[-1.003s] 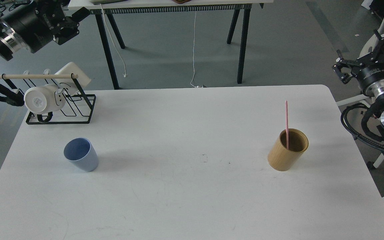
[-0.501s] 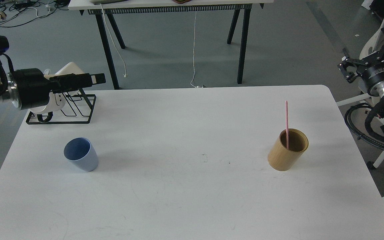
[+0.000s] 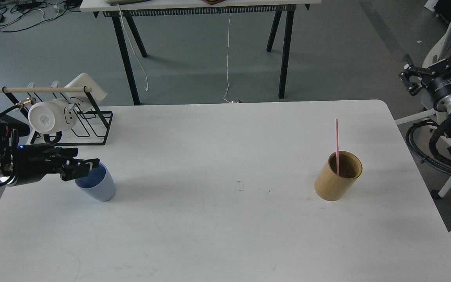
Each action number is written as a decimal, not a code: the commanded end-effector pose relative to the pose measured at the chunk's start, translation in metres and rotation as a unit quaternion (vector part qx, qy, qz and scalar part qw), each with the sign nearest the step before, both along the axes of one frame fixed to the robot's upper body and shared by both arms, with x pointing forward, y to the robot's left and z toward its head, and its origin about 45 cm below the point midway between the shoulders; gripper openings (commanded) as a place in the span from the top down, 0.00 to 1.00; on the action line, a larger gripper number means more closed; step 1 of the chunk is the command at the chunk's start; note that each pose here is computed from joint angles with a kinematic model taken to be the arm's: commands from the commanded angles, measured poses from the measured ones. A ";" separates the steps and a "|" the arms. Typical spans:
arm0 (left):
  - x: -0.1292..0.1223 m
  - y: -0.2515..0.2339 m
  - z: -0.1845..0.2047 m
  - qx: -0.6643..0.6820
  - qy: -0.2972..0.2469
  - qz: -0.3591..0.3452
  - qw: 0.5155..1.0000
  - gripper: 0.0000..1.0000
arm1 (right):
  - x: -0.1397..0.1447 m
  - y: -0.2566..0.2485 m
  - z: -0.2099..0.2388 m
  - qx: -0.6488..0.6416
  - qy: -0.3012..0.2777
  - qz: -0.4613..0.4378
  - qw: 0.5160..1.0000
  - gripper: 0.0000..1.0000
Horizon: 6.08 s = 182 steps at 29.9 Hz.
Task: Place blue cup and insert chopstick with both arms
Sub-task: 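Grasp the blue cup with the left gripper, then carry the blue cup toward the table center and set it down, then release the blue cup and retract the left arm to rest, then grasp the red straw in the tan cup with the right gripper and lift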
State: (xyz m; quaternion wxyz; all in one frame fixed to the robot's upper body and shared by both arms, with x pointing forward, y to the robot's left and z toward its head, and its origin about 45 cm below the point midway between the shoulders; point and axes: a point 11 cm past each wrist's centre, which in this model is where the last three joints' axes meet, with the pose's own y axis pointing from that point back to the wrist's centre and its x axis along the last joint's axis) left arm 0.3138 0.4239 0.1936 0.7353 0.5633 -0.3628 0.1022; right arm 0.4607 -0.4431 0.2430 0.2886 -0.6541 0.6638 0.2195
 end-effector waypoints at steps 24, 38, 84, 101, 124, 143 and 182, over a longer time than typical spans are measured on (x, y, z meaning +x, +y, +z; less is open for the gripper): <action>-0.002 0.010 -0.032 0.031 0.015 -0.015 0.999 0.94 | -0.001 -0.007 0.006 0.006 -0.014 -0.015 1.000 0.01; 0.047 -0.080 0.057 0.006 -0.012 -0.120 0.993 0.96 | -0.001 -0.013 0.013 0.005 -0.020 -0.020 1.000 0.01; 0.029 -0.322 -0.015 -0.013 -0.019 -0.346 0.938 0.66 | -0.020 -0.070 0.040 -0.042 -0.026 -0.060 0.997 0.01; 0.106 -0.217 0.134 -0.384 -0.066 -0.088 0.917 0.01 | -0.021 -0.057 0.075 -0.121 -0.036 0.005 0.992 0.02; 0.169 -0.022 0.124 -0.860 -0.044 0.320 0.395 0.00 | -0.052 0.055 0.128 -0.578 -0.038 0.172 0.796 0.02; 0.172 -0.020 0.098 -0.859 -0.022 0.364 0.360 0.00 | -0.102 0.117 0.014 -0.833 -0.066 0.332 0.438 0.06; 0.173 -0.023 0.101 -0.859 -0.020 0.359 0.364 0.00 | -0.107 0.116 -0.042 -0.859 -0.041 0.369 0.352 0.99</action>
